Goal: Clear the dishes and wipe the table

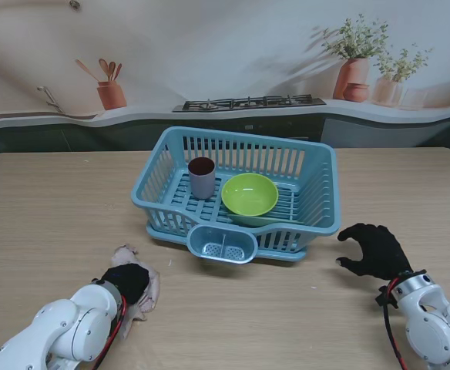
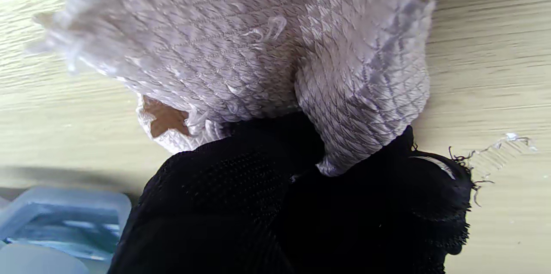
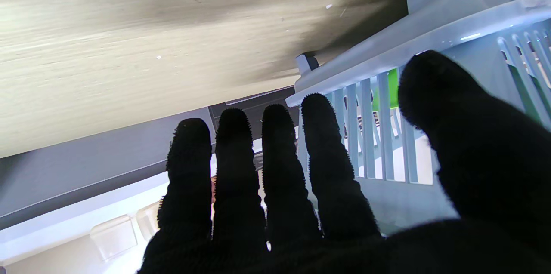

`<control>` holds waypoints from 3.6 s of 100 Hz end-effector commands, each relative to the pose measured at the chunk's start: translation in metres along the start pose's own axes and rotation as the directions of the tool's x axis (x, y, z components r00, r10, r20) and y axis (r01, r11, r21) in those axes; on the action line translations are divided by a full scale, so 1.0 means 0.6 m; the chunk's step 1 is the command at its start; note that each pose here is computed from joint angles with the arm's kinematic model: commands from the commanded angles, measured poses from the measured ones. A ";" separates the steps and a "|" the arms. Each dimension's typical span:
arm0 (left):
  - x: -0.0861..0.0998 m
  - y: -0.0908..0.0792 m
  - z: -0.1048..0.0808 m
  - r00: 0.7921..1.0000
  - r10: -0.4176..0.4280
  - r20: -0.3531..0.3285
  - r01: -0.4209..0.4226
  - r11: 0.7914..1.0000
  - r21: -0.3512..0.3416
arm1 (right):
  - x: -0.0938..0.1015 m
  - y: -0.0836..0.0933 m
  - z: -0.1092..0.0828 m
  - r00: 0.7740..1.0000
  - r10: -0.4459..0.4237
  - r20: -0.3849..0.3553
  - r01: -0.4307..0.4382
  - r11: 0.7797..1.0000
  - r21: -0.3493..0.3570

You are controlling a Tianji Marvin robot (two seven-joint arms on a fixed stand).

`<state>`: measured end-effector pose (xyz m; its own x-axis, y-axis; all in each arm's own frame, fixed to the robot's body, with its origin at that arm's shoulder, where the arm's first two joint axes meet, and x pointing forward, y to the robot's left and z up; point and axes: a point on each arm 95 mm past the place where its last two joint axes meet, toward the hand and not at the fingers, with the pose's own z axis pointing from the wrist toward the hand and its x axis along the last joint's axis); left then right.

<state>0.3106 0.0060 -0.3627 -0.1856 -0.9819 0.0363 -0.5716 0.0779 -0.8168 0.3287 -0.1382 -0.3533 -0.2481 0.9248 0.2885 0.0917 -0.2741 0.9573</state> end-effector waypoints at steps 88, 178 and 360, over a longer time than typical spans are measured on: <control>-0.176 0.086 -0.034 0.953 0.107 0.282 -0.169 0.964 0.205 | 0.000 -0.005 -0.001 1.000 -0.014 0.003 0.014 1.000 0.015; -0.212 -0.055 0.133 0.980 0.039 0.197 -0.093 0.957 0.274 | -0.007 -0.008 0.005 0.999 -0.001 0.033 0.002 1.000 -0.013; -0.216 -0.073 0.157 0.977 0.129 0.169 -0.174 0.942 0.286 | -0.015 -0.011 -0.001 0.999 -0.015 0.041 0.016 1.000 -0.015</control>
<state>0.4345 0.1206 -0.3821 -0.1204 -0.9749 -0.1872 -0.2541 0.2126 -0.9435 0.3307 -0.1451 -0.3610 -0.2064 0.9386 0.2764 0.0629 -0.2692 0.9610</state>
